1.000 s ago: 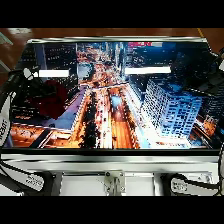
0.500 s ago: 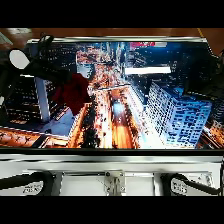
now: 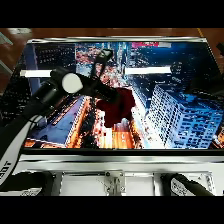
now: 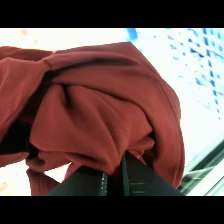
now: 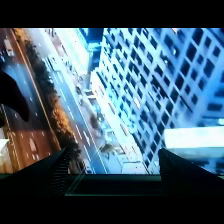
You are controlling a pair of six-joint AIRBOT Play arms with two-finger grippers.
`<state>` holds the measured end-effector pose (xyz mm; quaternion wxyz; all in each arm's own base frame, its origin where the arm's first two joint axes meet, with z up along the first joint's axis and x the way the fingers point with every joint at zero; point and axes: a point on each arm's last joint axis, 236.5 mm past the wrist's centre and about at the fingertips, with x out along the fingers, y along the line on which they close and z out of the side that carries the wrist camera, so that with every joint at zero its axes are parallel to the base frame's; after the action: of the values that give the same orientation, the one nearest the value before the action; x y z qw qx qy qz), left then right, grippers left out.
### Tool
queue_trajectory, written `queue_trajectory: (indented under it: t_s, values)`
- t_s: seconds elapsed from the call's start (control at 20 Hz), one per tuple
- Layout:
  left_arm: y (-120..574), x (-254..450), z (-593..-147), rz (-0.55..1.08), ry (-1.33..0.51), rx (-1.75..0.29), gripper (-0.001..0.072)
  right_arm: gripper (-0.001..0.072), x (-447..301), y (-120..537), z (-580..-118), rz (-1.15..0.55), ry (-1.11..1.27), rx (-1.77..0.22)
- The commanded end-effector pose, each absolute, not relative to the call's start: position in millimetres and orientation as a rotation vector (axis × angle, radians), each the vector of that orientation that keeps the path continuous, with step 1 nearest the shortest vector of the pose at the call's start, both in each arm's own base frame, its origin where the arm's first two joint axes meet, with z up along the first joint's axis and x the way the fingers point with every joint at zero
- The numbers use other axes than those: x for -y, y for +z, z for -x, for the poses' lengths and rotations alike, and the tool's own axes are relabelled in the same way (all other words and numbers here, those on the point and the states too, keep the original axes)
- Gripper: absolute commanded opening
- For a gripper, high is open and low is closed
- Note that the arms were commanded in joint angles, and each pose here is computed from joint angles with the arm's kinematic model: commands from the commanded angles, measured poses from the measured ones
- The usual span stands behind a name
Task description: Fold the shirts.
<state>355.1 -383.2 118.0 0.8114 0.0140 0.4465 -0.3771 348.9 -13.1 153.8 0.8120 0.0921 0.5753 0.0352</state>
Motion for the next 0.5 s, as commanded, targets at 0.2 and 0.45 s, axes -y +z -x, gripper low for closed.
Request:
queue_trajectory:
  t_s: [0.2,0.45]
  values:
    - [73,431,-347,0.092,-0.799,-1.041,0.0705,0.0672,8,162,-354,-0.186,0.108,-1.183]
    - [59,334,-370,-0.012,-0.709,-1.199,0.0705,0.0671,25,108,-347,-0.212,0.085,-1.333]
